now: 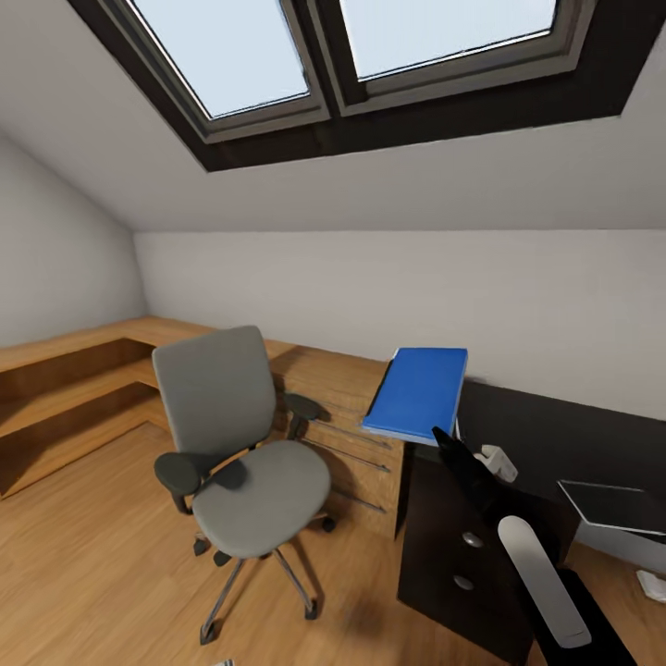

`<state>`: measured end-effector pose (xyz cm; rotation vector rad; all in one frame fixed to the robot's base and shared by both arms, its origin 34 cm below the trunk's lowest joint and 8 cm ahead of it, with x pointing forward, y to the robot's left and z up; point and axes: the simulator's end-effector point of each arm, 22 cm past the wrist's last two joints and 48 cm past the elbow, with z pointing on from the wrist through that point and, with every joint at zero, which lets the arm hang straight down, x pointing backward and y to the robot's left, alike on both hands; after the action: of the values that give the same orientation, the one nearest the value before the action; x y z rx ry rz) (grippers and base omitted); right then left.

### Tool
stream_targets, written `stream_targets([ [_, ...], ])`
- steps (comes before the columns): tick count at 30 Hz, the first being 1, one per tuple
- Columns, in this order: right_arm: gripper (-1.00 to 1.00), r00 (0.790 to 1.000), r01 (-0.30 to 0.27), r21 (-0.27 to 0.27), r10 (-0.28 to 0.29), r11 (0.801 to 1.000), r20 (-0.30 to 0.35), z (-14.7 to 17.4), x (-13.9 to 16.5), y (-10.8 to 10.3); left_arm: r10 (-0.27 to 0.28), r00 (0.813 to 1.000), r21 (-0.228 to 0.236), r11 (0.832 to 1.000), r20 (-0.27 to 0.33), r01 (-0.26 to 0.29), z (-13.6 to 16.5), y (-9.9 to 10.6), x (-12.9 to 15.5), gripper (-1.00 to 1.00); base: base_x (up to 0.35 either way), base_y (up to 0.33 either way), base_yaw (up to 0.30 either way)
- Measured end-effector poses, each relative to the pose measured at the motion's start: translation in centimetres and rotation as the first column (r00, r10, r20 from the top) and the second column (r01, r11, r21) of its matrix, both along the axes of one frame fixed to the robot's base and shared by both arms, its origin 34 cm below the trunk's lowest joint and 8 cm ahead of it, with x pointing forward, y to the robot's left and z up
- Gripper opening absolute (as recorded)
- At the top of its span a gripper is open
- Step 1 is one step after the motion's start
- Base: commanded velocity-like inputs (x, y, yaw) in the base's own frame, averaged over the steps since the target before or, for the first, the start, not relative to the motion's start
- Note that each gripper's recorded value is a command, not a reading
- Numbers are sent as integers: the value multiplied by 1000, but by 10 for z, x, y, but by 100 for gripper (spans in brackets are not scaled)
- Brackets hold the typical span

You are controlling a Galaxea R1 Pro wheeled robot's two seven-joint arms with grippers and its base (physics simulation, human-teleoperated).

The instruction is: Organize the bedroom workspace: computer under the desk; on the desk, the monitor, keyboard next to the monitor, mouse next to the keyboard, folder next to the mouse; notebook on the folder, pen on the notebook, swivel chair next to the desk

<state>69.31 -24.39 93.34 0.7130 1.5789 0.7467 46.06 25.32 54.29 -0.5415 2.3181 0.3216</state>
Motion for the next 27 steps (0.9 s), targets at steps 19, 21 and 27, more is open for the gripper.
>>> stream_targets([
  [19,-100,999,41,13,-41,999,1,29,5,-10,-135,973,-147,983,-187,108,-30,-5,-43,100,0,0,-115],
  [21,-100,999,45,11,-45,999,-27,19,6,-12,-136,972,-160,981,-193,105,-28,-9,-44,100,0,0,-18],
  [27,-100,996,77,18,-76,997,-40,23,7,-28,-137,972,-166,980,-191,106,-18,-14,-44,100,0,0,-213],
])
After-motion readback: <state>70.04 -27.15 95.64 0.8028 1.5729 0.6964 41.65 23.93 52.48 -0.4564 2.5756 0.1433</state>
